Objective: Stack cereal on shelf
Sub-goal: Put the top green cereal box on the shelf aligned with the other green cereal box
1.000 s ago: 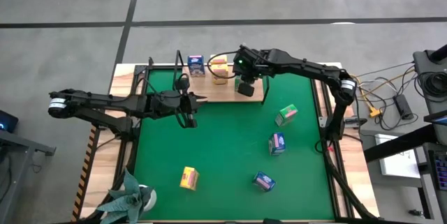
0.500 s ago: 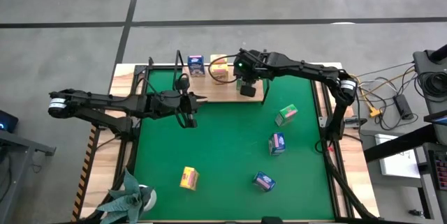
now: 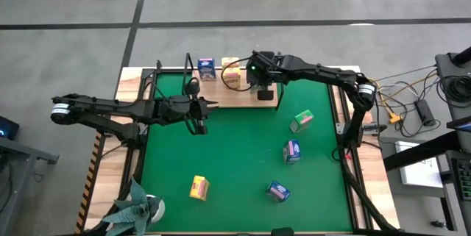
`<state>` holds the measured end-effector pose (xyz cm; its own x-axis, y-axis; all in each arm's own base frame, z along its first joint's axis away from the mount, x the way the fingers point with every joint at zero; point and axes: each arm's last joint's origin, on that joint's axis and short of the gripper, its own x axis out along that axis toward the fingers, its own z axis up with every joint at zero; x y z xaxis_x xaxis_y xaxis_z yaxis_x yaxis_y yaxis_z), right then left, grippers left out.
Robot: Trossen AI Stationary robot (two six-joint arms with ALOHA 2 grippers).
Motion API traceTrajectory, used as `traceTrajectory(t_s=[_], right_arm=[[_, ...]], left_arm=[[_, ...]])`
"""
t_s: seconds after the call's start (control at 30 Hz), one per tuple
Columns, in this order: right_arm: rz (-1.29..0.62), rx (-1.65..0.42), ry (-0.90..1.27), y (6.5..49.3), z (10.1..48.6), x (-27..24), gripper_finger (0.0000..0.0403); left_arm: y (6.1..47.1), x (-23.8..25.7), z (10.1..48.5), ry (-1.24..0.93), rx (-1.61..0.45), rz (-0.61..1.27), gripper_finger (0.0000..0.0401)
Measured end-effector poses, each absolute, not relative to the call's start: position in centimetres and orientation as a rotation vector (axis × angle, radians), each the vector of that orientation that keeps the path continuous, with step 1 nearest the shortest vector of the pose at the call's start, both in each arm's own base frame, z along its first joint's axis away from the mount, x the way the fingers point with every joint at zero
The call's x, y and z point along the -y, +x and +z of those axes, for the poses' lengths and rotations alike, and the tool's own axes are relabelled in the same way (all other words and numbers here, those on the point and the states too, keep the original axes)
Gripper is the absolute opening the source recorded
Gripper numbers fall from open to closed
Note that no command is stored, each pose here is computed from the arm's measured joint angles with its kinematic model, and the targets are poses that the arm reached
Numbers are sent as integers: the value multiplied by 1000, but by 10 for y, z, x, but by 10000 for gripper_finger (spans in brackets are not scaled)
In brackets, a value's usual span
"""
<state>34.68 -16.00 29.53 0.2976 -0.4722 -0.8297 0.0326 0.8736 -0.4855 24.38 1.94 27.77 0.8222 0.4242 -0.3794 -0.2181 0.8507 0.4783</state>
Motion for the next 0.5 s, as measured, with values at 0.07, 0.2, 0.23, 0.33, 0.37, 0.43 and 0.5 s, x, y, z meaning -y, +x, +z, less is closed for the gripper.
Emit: traceTrajectory(t_s=[0.07,0.2,0.23,0.33,0.37,0.43,0.5], right_arm=[[-363,-1237,-431,347,296,159,13],[-369,-1226,-428,347,301,152,13],[-371,-1221,-426,347,304,150,13],[-387,-1187,-408,346,312,143,13],[-389,-1178,-396,346,315,141,13],[-373,-1160,-372,345,318,134,13],[-350,-1144,-339,344,321,128,13]], left_arm=[[244,-19,278,434,-499,353,39],[244,-19,277,434,-500,353,39],[244,-19,278,434,-499,353,39],[244,-19,278,434,-499,352,39],[244,-19,278,434,-499,352,39],[244,-19,278,434,-499,352,39],[244,-19,277,435,-500,352,39]])
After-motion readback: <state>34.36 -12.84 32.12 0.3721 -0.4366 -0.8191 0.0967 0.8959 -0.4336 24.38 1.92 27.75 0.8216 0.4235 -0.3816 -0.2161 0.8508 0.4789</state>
